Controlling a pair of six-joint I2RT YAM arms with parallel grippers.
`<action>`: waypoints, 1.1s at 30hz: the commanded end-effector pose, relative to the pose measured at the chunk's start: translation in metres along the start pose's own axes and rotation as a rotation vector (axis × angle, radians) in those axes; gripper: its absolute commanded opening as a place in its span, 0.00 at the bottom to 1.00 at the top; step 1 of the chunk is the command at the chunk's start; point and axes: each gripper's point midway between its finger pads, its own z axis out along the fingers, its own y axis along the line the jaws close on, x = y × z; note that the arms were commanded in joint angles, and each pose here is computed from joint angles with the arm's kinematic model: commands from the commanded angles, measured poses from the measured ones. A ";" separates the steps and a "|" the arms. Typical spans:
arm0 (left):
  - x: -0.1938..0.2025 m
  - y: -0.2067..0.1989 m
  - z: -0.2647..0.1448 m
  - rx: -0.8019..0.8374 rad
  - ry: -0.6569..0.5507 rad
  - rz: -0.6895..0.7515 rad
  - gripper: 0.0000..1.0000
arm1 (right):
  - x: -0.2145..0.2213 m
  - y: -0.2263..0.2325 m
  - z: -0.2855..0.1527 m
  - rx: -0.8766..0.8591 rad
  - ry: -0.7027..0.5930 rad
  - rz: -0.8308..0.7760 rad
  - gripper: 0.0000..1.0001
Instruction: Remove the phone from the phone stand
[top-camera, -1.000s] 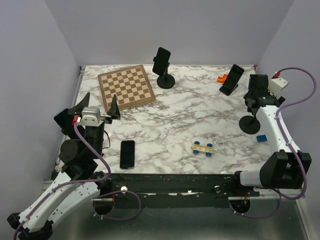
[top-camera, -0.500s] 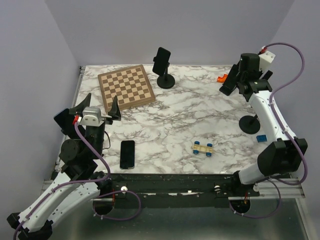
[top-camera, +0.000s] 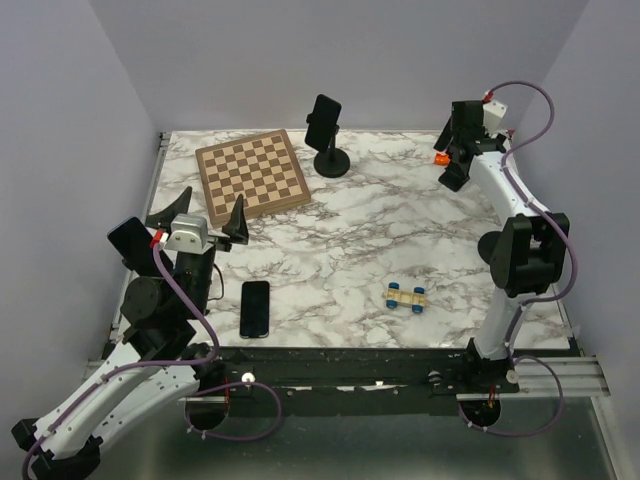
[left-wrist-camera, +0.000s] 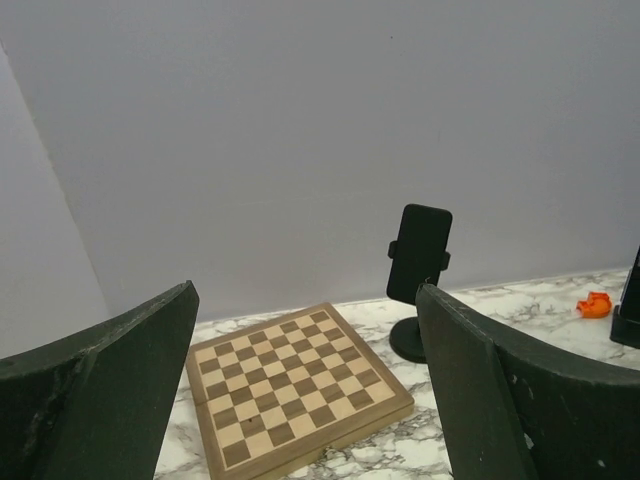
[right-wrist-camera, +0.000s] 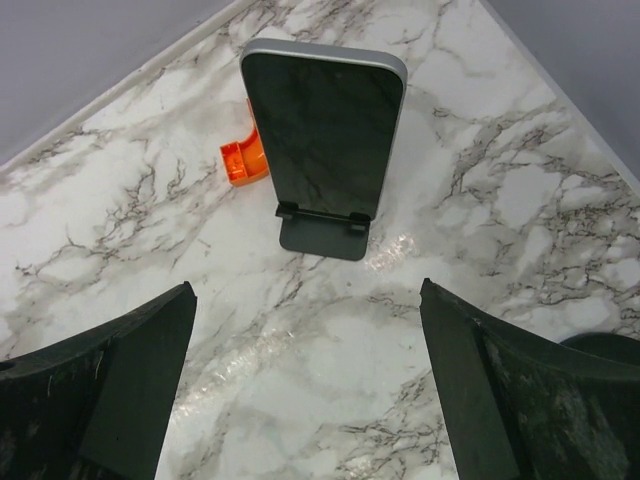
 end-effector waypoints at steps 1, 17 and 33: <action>-0.009 -0.010 0.001 0.046 -0.006 -0.028 0.98 | -0.018 0.004 0.010 0.028 -0.051 0.017 1.00; -0.018 -0.008 -0.003 0.055 -0.029 -0.053 0.98 | -0.007 -0.006 0.064 0.101 -0.109 -0.018 1.00; -0.023 -0.010 -0.006 0.075 -0.040 -0.085 0.98 | -0.010 -0.003 0.097 0.121 -0.138 -0.022 1.00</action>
